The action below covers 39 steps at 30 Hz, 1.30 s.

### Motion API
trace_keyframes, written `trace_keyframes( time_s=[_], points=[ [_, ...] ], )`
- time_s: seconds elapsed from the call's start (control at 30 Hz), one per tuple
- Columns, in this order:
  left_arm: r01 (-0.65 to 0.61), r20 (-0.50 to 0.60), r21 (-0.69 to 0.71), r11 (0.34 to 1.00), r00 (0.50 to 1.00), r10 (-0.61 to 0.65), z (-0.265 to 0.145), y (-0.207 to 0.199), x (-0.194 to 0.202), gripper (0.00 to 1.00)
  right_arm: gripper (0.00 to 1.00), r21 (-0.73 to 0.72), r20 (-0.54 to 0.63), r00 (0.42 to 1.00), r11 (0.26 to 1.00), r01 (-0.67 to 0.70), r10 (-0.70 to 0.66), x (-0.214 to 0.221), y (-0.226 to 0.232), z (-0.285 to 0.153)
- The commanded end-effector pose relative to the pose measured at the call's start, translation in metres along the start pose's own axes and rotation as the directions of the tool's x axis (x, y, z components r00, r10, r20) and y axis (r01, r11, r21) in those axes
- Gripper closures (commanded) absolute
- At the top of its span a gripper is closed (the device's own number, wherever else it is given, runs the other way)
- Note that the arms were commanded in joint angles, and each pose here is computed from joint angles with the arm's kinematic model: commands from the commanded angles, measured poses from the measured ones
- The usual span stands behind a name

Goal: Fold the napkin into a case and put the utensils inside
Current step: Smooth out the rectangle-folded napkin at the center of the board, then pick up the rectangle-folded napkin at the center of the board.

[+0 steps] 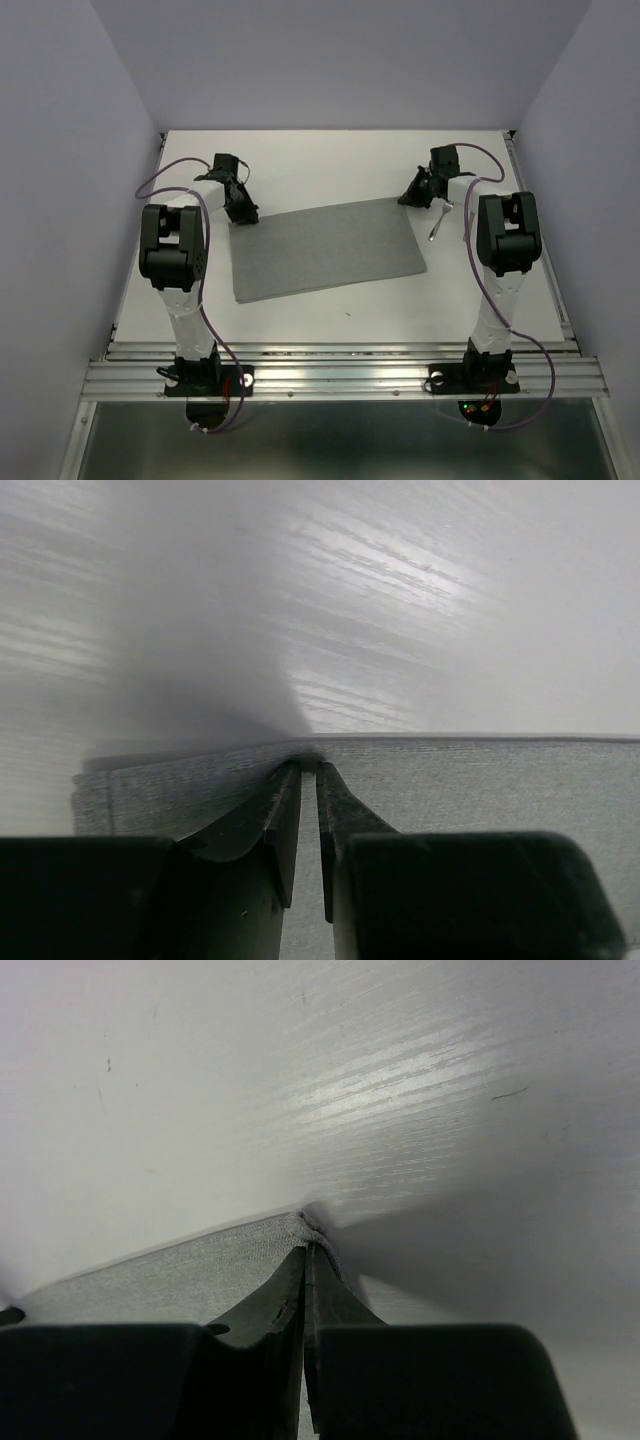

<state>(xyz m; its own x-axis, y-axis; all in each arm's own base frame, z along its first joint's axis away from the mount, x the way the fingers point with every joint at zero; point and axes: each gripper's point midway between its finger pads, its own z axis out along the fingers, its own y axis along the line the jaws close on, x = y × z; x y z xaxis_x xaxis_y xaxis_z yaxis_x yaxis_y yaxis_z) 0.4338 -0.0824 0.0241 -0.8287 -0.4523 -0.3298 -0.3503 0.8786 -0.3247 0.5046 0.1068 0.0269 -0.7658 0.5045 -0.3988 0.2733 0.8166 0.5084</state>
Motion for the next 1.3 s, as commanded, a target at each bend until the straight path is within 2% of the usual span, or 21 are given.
trace_keyframes(
  time_s=[0.0,0.33,0.47,0.7,0.87,0.93,0.97,1.03,1.07,1.17,1.27],
  points=[
    [0.018,0.031,-0.086,0.996,0.999,-0.016,-0.019,0.029,-0.004,0.75,0.96,0.087,-0.013,1.0,0.996,0.002,-0.001,0.008,-0.028,-0.002],
    [0.072,0.08,-0.135,0.988,0.995,-0.062,-0.038,0.062,-0.02,0.75,0.96,0.092,-0.014,1.0,0.996,0.002,-0.001,0.009,-0.029,-0.002],
    [0.086,0.094,-0.124,0.988,0.993,-0.075,-0.044,0.061,-0.02,0.75,0.96,0.087,-0.015,1.0,0.996,-0.001,0.002,0.008,-0.028,-0.002],
    [0.091,0.069,-0.143,0.986,0.994,-0.082,-0.031,0.069,-0.012,0.75,0.95,0.061,-0.015,1.0,0.998,0.0,0.001,0.007,-0.021,-0.007],
    [0.079,0.107,-0.103,0.992,0.992,-0.068,-0.044,0.055,-0.021,0.75,0.95,0.023,0.004,1.0,1.0,0.016,-0.016,-0.003,-0.006,-0.02],
    [0.04,0.176,-0.16,0.986,0.984,-0.012,-0.062,0.042,-0.033,0.75,0.94,0.017,0.02,0.999,0.999,0.028,-0.029,-0.011,0.002,-0.032],
    [0.021,0.197,-0.169,0.985,0.98,0.013,-0.069,0.033,-0.036,0.74,0.93,0.012,0.03,0.999,0.999,0.034,-0.035,-0.013,0.005,-0.037],
    [-0.032,0.234,-0.159,0.987,0.97,0.069,-0.084,0.003,-0.043,0.74,0.74,0.004,0.078,0.996,0.999,0.05,-0.05,-0.024,0.014,-0.055],
    [-0.053,0.261,-0.136,0.989,0.961,0.087,-0.093,-0.015,-0.052,0.74,0.57,0.033,0.099,0.994,0.998,0.049,-0.053,-0.027,0.009,-0.06],
    [-0.134,0.237,-0.098,0.986,0.959,0.154,-0.091,-0.056,-0.039,0.74,0.46,0.093,0.142,0.987,0.994,0.065,-0.077,-0.033,0.002,-0.078],
    [-0.212,0.197,-0.019,0.977,0.957,0.211,-0.083,-0.103,-0.018,0.74,0.44,0.136,0.119,0.989,0.988,0.074,-0.09,-0.019,-0.012,-0.086]
  ],
)
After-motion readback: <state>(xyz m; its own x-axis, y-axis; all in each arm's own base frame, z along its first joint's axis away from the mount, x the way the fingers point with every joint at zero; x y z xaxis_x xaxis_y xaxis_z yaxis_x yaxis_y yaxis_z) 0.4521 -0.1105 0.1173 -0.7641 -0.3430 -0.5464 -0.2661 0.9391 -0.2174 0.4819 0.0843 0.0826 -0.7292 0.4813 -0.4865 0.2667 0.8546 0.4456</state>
